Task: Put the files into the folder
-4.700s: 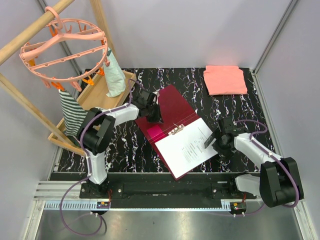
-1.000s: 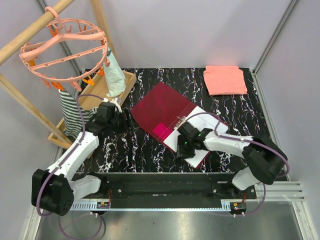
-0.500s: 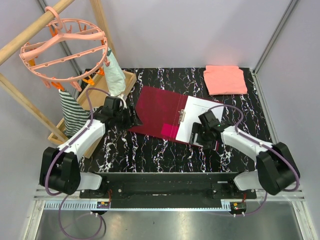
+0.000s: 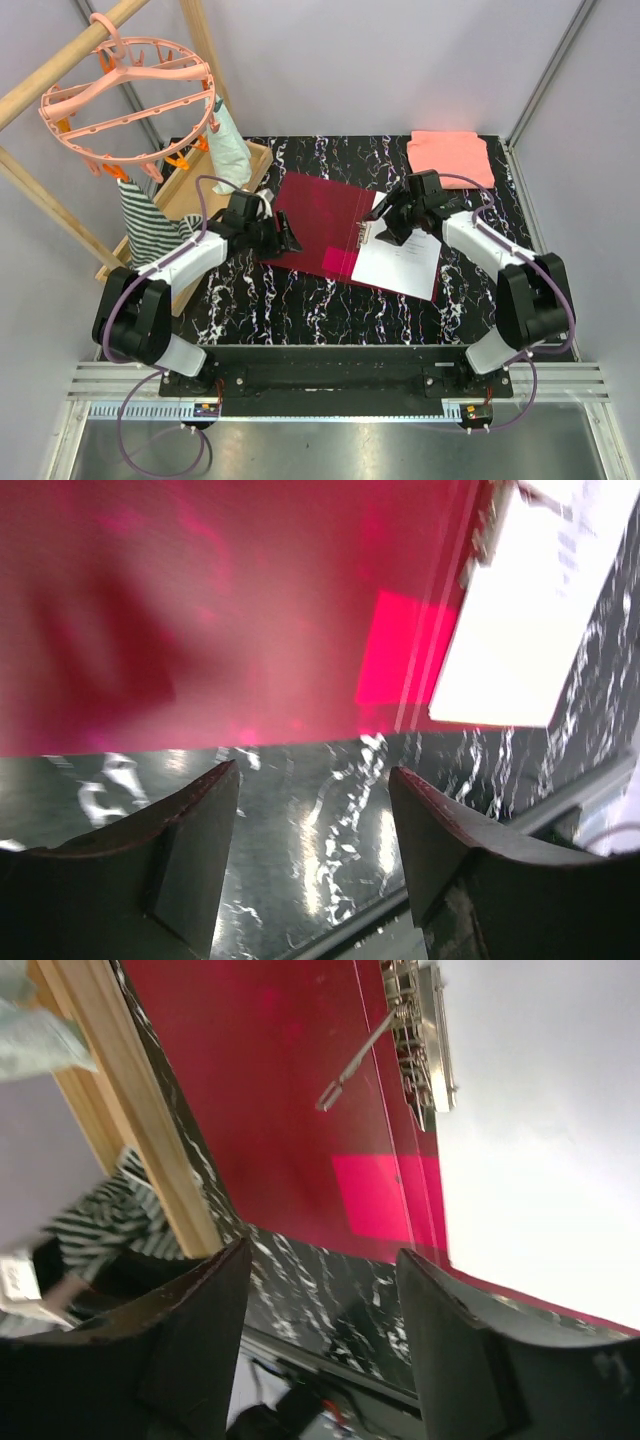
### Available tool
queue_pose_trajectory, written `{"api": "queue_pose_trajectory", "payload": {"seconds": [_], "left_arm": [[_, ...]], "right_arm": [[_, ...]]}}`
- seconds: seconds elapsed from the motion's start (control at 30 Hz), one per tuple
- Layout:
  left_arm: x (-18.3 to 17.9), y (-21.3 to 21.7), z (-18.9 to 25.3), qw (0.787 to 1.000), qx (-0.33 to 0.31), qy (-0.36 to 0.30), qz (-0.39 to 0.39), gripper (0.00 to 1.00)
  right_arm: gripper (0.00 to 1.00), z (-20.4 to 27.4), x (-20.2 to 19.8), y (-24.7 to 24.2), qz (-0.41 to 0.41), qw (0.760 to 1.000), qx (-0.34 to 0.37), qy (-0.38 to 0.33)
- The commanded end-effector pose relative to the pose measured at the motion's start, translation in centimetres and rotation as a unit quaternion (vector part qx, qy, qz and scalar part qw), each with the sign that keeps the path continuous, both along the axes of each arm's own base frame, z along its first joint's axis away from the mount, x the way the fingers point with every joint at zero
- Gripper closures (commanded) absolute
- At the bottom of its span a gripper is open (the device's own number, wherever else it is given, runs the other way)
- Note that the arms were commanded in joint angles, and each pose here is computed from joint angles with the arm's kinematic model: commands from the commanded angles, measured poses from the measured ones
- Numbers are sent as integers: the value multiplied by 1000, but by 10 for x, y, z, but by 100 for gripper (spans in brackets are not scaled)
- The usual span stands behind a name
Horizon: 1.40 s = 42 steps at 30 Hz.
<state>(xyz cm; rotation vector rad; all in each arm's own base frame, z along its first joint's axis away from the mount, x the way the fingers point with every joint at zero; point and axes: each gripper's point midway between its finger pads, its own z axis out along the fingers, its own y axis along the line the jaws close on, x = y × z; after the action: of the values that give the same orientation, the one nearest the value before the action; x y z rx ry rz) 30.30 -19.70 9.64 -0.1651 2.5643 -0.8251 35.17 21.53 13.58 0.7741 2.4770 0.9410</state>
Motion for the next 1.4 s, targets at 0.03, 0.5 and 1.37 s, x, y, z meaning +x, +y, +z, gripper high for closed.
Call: {"api": "queue_pose_trajectory", "payload": {"seconds": [0.03, 0.5, 1.37], "left_arm": [[7, -29, 29, 998, -44, -39, -34, 35], [-6, -41, 47, 994, -62, -59, -69, 35], [-7, -42, 46, 993, -60, -59, -78, 35]], "right_arm": [[38, 11, 28, 22, -67, 991, 115, 27], [57, -25, 58, 18, -142, 980, 128, 63], [71, -44, 68, 22, -155, 974, 143, 81]]}}
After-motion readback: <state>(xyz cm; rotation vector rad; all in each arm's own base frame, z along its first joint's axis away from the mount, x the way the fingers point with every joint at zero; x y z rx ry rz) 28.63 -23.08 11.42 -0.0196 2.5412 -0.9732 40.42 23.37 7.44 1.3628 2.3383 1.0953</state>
